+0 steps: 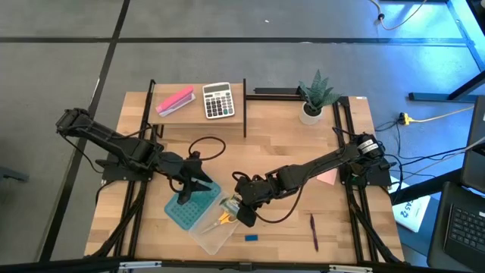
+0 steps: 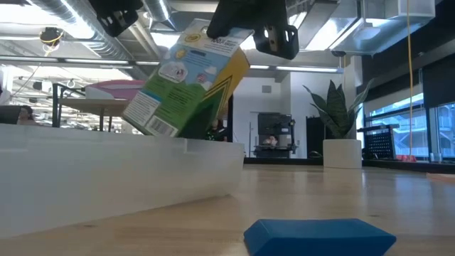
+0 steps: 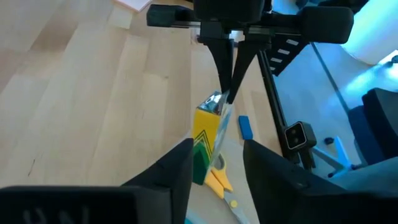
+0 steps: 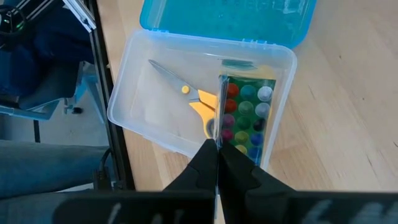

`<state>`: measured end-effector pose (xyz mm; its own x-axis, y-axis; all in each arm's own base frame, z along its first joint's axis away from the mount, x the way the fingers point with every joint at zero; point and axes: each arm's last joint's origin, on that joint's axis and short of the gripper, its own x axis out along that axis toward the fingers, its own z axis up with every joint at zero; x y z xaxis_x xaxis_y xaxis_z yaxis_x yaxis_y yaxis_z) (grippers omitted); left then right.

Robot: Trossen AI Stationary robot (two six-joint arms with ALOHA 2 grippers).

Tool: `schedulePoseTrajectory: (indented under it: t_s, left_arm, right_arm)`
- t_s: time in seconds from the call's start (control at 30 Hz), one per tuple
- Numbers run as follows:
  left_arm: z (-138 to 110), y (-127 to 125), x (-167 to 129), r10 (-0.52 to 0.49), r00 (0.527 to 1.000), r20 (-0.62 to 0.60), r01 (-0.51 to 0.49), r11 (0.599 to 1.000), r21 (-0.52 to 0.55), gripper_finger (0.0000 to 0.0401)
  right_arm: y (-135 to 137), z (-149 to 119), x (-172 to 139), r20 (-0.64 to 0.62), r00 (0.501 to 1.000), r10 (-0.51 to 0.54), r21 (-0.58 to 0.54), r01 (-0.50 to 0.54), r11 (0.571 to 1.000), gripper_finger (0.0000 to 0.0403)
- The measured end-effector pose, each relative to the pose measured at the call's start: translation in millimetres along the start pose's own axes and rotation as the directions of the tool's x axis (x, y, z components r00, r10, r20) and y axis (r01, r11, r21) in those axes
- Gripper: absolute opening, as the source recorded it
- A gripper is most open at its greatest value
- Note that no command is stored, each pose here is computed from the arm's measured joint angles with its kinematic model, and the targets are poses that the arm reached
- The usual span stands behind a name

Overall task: Pack school essentials
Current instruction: Put the yellow crayon box into the blue supply box

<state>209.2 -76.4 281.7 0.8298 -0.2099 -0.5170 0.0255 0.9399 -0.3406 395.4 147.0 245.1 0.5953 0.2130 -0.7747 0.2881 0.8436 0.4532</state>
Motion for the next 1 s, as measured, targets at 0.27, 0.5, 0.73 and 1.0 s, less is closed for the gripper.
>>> schedulePoseTrajectory:
  t_s: [0.27, 0.5, 0.73, 1.0]
  left_arm:
    - [0.6, 1.1, 0.0, 0.04, 0.999, 0.02, -0.04, 0.999, 0.008, 0.0136]
    - [0.4, 1.2, 0.0, 0.041, 0.999, 0.02, -0.041, 0.999, 0.008, 0.0136]
    - [0.4, 1.2, 0.0, 0.041, 0.999, 0.02, -0.041, 0.999, 0.01, 0.0135]
    - [-9.8, 0.9, 3.6, 0.049, 0.998, -0.03, -0.045, 0.99, 0.135, 0.0135]
  right_arm:
    - [0.0, 0.0, -0.1, 0.0, 1.0, 0.0, 0.027, 0.0, 1.0, 0.0003]
    - [-2.2, -2.1, -0.7, -0.023, 0.999, -0.025, 0.031, 0.025, 0.999, 0.0003]
    - [-4.4, -4.2, -1.0, -0.046, 0.998, -0.047, 0.053, 0.049, 0.997, 0.0003]
    - [-4.4, -4.2, -1.0, -0.046, 0.998, -0.046, 0.072, 0.05, 0.996, 0.0003]
